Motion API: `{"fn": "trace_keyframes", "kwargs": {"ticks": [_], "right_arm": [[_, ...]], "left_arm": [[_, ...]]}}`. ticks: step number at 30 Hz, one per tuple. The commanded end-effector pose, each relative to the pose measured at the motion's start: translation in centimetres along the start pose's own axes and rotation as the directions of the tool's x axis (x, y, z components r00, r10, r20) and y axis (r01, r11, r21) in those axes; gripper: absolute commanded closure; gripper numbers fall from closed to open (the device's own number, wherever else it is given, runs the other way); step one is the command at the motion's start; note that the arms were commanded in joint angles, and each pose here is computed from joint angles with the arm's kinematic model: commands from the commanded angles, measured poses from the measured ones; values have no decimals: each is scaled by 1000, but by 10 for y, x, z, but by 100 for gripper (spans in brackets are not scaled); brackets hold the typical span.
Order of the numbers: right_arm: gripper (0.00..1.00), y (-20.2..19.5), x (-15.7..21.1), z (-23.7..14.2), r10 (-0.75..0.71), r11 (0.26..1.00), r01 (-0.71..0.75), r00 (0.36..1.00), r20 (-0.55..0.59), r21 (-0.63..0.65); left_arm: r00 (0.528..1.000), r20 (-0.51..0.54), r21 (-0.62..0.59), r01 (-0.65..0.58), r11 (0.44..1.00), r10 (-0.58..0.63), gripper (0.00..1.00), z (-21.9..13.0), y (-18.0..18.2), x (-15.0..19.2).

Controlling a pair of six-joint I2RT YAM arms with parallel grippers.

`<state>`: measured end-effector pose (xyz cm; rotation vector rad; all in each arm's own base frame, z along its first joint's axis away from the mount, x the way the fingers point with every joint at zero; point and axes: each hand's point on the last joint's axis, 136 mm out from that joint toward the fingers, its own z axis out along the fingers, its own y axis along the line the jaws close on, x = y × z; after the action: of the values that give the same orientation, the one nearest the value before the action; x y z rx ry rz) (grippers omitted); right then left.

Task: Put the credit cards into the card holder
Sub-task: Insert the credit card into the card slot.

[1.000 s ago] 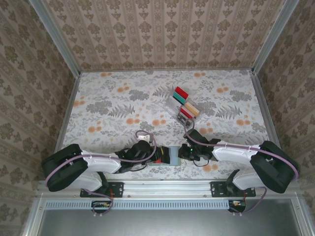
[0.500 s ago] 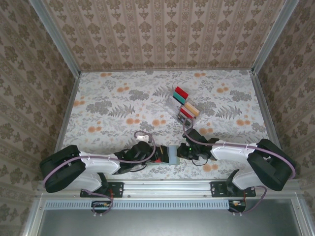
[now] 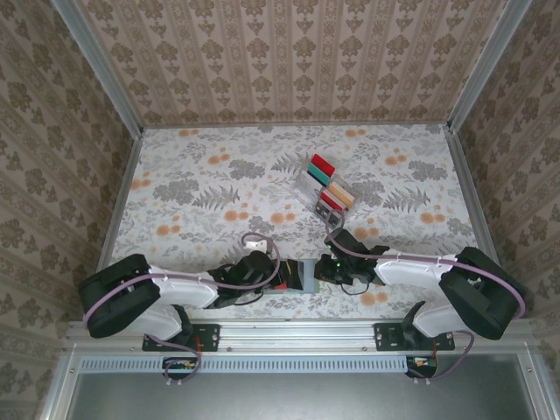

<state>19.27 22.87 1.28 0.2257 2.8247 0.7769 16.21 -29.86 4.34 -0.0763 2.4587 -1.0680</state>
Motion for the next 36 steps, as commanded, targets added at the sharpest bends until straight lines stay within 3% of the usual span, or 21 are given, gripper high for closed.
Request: {"fn": "trace_keyframes", "kwargs": {"ticks": [1,20,36], "right_arm": [[83,-28,16,10,31,994,-25,998,-52,108],[83,-25,18,11,36,994,-29,997,-63,108],[83,-23,15,11,35,994,-29,998,-55,108]], "left_arm": [[1000,-7,-60,6,998,-6,98,3,9,3],[997,-71,-124,-2,992,-7,92,14,7,9],[989,-141,-141,-56,988,36,80,23,-3,14]]}}
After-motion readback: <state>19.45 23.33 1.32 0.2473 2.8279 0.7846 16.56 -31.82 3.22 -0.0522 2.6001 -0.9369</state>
